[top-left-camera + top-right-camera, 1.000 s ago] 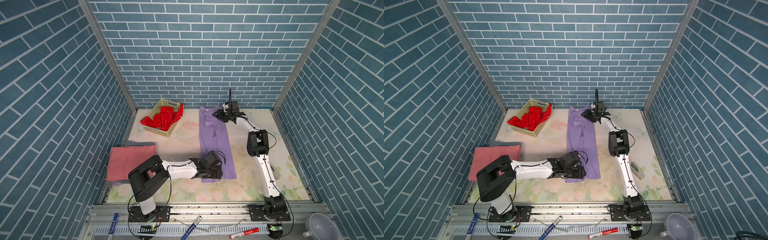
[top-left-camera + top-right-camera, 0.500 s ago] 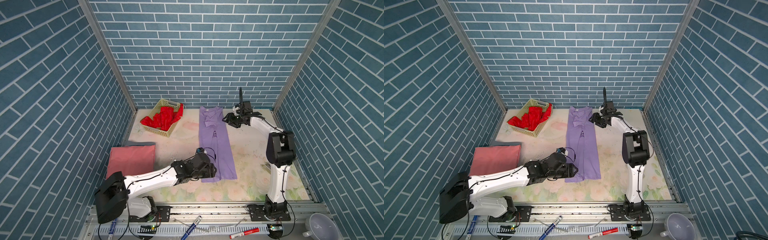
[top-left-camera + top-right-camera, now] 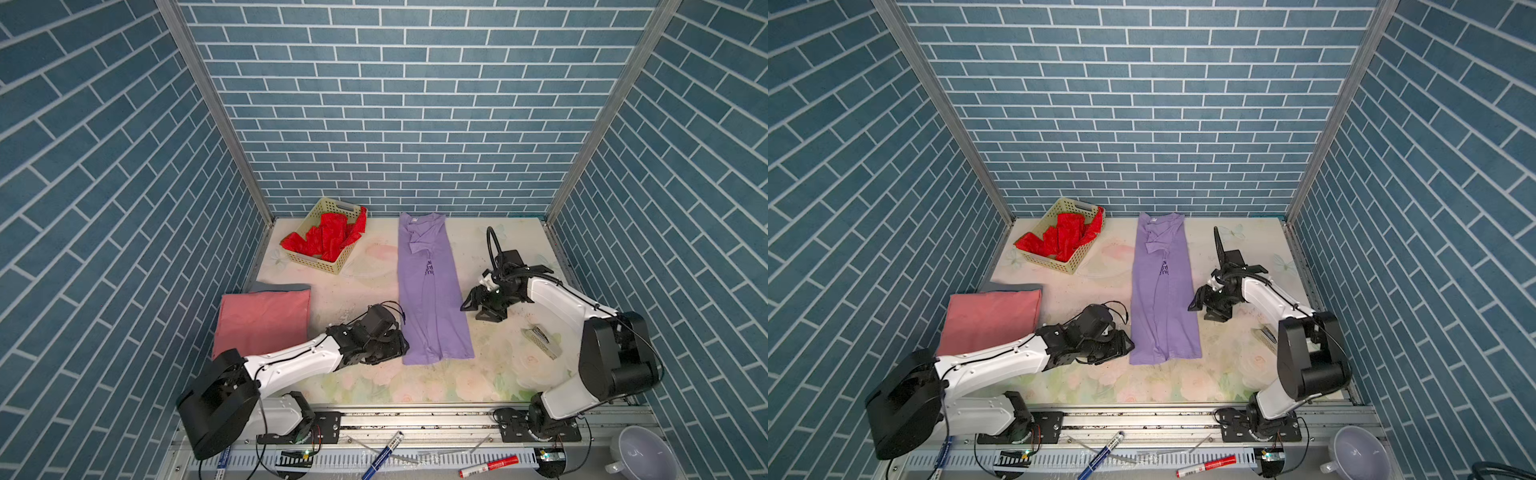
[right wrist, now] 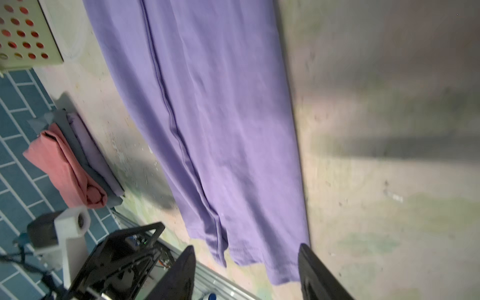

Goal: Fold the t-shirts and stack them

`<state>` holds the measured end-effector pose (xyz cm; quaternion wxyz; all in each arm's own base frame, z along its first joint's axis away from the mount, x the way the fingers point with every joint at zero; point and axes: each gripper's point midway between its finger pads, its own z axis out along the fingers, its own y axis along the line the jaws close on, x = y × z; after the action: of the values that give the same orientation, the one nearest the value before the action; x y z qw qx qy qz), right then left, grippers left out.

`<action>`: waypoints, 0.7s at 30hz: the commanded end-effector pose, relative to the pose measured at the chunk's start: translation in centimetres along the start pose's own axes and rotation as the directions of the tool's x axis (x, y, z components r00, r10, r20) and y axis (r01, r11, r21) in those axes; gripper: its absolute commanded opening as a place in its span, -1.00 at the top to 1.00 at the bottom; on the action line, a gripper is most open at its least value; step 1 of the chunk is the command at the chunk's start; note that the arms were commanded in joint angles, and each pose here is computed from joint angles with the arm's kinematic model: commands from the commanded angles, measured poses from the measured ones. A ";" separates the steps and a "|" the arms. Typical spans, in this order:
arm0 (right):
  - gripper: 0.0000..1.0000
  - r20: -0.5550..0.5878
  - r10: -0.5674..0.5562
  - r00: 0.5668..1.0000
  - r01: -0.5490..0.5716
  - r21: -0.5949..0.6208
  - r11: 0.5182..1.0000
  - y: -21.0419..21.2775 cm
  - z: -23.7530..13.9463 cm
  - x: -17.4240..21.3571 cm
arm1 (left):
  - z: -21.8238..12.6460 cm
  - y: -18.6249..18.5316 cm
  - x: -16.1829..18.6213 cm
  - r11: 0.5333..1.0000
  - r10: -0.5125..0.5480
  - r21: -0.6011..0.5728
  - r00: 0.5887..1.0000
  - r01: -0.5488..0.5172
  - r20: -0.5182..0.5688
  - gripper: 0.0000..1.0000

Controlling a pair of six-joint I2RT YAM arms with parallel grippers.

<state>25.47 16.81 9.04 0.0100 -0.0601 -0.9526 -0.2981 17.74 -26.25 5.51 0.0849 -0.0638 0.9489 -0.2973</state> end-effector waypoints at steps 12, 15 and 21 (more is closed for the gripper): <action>-0.22 -0.190 0.150 0.970 -0.151 0.008 0.988 -5.2 4.9 8.6 | 2.8 -0.3 2.4 0.999 0.040 -0.008 0.968 -0.043 -0.249 -0.15; -0.20 -0.197 0.161 0.967 -0.163 0.008 0.987 -5.3 5.6 8.4 | 2.7 -0.1 2.3 1.000 0.030 0.003 0.967 -0.030 -0.254 -0.01; 0.09 -0.188 0.169 0.968 -0.169 0.019 0.985 -5.6 6.5 7.7 | 3.4 0.1 2.3 1.000 0.027 0.010 0.963 -0.025 -0.269 0.33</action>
<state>16.83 17.32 2.81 0.1366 -0.1086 -0.9289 -0.3266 16.58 -28.63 3.28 -0.0268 -0.0128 0.9511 -0.3075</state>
